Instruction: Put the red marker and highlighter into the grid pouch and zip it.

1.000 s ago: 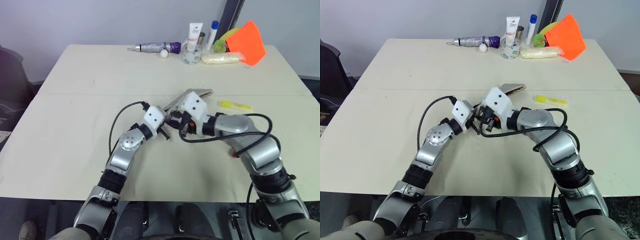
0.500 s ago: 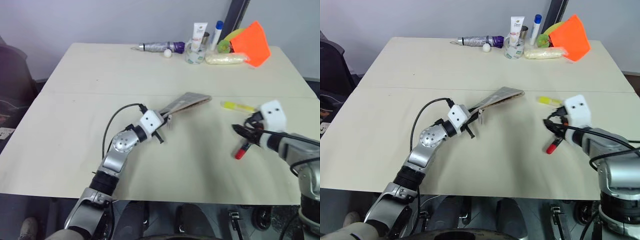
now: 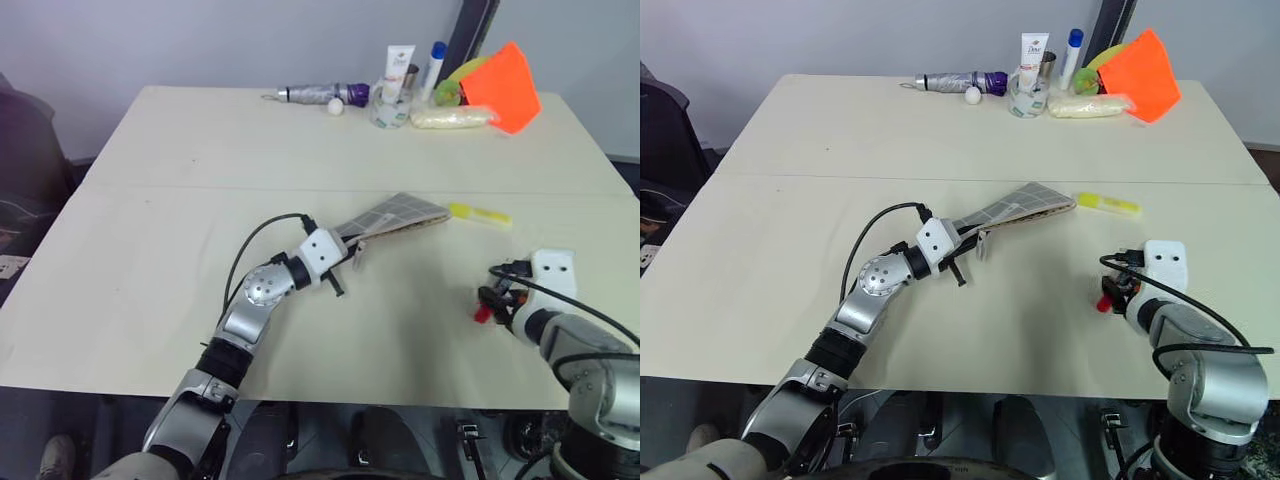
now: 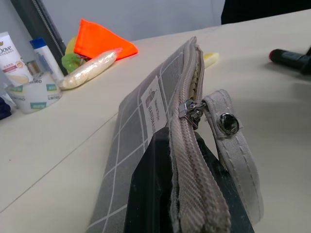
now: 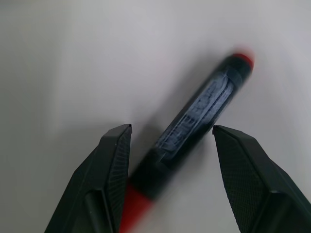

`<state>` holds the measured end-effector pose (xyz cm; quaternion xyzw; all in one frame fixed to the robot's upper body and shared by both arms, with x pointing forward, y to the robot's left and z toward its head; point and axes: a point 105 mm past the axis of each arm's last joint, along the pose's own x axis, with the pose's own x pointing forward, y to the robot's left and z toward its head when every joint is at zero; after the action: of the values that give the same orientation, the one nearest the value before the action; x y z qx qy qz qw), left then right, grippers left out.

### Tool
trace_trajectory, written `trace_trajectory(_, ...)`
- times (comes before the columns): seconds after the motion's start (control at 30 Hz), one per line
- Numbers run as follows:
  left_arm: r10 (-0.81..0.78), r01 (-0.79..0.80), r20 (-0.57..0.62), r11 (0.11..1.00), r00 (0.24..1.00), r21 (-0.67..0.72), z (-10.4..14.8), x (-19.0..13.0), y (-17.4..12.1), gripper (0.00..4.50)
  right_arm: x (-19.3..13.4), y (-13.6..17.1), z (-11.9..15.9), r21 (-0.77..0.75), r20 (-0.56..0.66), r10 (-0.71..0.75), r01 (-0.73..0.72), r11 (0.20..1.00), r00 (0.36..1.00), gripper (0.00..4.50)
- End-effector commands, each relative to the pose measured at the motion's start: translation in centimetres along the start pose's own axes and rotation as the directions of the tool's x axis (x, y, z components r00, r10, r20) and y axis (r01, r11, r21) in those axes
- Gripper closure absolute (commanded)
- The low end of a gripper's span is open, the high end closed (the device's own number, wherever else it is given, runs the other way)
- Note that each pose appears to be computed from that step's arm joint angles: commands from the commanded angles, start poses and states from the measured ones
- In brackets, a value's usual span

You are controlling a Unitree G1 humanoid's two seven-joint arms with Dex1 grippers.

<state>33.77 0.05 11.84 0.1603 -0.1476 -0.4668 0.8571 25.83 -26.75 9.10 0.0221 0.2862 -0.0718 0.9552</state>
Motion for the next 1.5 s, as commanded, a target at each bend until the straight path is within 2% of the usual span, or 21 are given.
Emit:
trace_trajectory(0.03, 0.003, -0.004, 0.042, 1.000, 0.999, 0.025, 1.1, 0.0, 0.3, 4.50, 0.2, -0.5, -0.1, 0.012, -0.002, -0.032, 0.032, 0.999, 0.999, 2.31)
trace_trajectory(0.07, 0.014, -0.015, 0.041, 1.000, 0.999, 0.024, 1.0, -0.1, 0.5, 4.50, 0.3, -0.5, 0.1, 0.000, -0.001, -0.032, 0.032, 0.999, 0.999, 2.65)
trace_trajectory(0.17, 0.034, -0.035, 0.039, 0.999, 0.999, 0.021, 1.0, -0.2, 0.8, 4.50, 0.3, -0.7, 0.9, -0.041, 0.014, -0.035, 0.036, 0.999, 0.999, 4.15)
trace_trajectory(0.2, 0.041, -0.042, 0.039, 0.999, 0.998, 0.019, 1.0, -0.3, 0.9, 4.50, 0.3, -0.7, 1.5, -0.070, 0.030, -0.034, 0.036, 0.997, 0.999, 4.23)
trace_trajectory(0.27, 0.065, -0.065, 0.040, 0.998, 0.997, 0.004, 1.1, -0.5, 1.4, 4.50, -0.2, 0.0, 4.1, -0.260, 0.115, 0.017, 0.013, 0.965, 0.993, 4.23)
trace_trajectory(0.33, 0.082, -0.082, 0.041, 0.997, 0.996, -0.008, 1.1, -0.6, 1.7, 4.50, -1.0, 1.3, 6.1, -0.466, 0.177, 0.106, -0.012, 0.885, 0.979, 4.23)
trace_trajectory(0.57, 0.089, -0.089, 0.045, 0.996, 0.995, -0.005, 1.4, -0.8, 1.8, 4.50, -2.6, 4.1, 9.3, -0.712, 0.226, 0.322, -0.069, 0.699, 0.919, 4.23)
trace_trajectory(0.87, 0.071, -0.071, 0.050, 0.997, 0.996, 0.002, 1.6, -0.9, 1.2, 4.50, -2.1, 5.9, 9.3, -0.773, 0.194, 0.388, -0.103, 0.626, 0.901, 4.23)
trace_trajectory(1.0, 0.064, -0.065, 0.050, 0.998, 0.997, 0.006, 1.6, -0.9, 1.1, 4.50, -2.0, 5.9, 9.4, -0.780, 0.194, 0.388, -0.098, 0.618, 0.901, 4.23)
trace_trajectory(1.2, -0.005, 0.003, 0.049, 0.998, 0.999, 0.055, 1.8, -0.9, 0.2, 4.50, -2.1, 6.2, 9.0, -0.860, 0.139, 0.391, -0.084, 0.503, 0.910, 4.23)
trace_trajectory(1.37, -0.067, 0.062, 0.041, 0.994, 0.997, 0.094, 1.8, -0.9, -0.3, 4.50, -2.1, 6.9, 8.2, -0.923, 0.075, 0.416, -0.095, 0.373, 0.906, 4.23)
trace_trajectory(1.5, -0.145, 0.140, 0.031, 0.982, 0.989, 0.128, 1.9, -1.0, -1.1, 4.50, -2.4, 8.4, 6.6, -0.985, -0.046, 0.455, -0.116, 0.127, 0.889, 4.23)
